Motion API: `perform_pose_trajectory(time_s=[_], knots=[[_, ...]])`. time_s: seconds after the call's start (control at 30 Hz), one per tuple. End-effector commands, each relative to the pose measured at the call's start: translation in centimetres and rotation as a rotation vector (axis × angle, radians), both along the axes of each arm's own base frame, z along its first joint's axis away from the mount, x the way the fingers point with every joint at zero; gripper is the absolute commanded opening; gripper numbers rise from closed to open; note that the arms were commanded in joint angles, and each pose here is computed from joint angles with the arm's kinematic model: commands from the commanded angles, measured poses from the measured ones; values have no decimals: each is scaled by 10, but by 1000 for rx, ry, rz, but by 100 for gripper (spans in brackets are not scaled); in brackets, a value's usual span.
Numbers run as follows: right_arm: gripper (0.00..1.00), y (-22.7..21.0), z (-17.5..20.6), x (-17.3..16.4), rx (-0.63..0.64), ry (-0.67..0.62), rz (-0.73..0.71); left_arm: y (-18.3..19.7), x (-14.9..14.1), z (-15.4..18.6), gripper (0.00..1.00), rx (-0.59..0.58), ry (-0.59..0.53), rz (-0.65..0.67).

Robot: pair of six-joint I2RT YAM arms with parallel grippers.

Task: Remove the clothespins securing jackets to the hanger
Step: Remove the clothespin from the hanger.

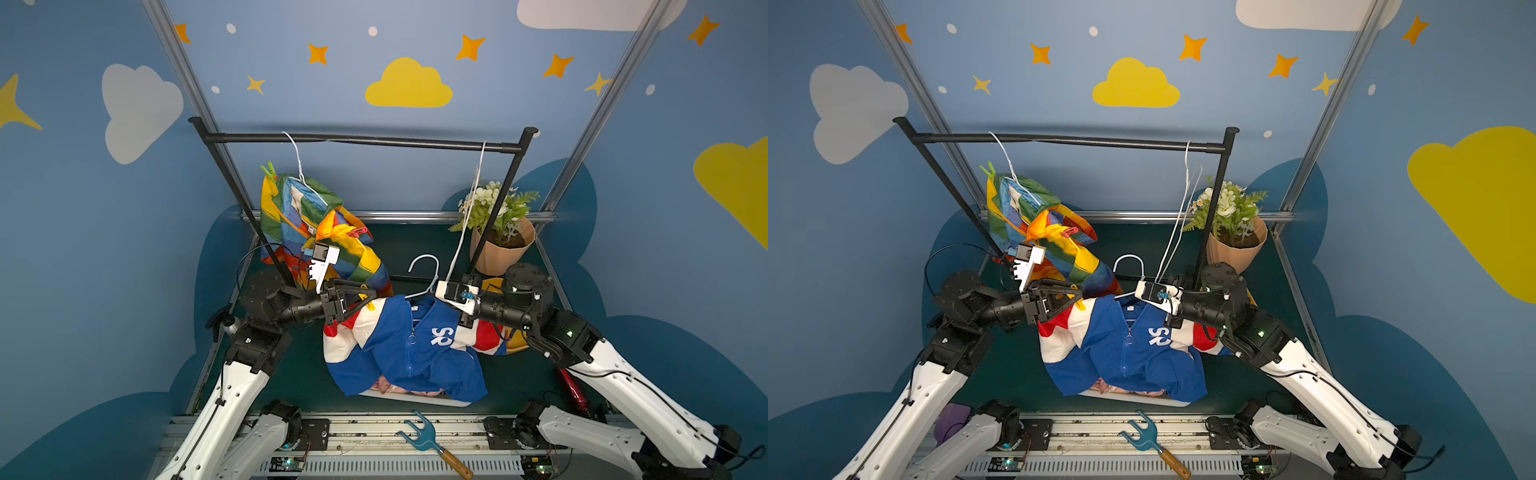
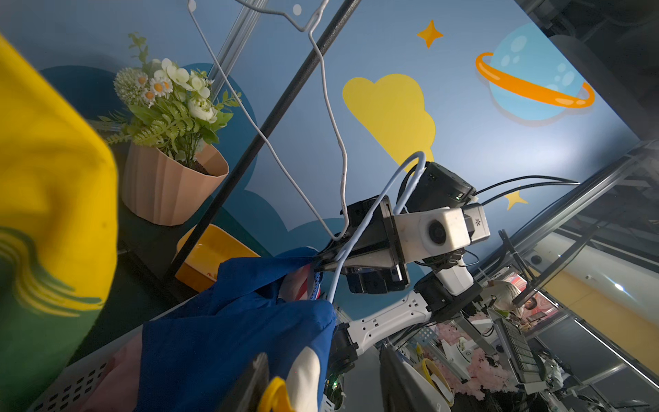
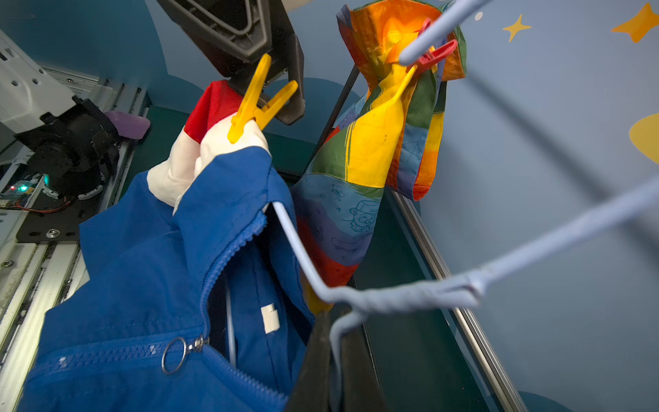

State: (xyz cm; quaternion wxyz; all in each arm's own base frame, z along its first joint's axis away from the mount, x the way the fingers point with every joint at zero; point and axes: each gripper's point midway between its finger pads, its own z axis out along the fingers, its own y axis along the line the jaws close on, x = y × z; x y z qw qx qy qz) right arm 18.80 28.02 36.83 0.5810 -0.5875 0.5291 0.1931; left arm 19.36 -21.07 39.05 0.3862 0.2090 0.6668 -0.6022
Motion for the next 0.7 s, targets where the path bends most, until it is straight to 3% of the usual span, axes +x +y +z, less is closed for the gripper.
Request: perform_pose_trajectory(time_s=[0.0,0.3,0.47,0.67], knots=[[0,-1,30,4,70,-51,-20,-3,-2,6,50,3,-49,-7],[0,-3,27,8,55,-35,-42,-1,1,-4,48,51,-48,23],[0,-1,28,8,57,-28,-34,-2,8,-6,34,65,-47,41],[0,-1,27,8,49,-16,-29,-2,12,-1,28,59,-66,49]])
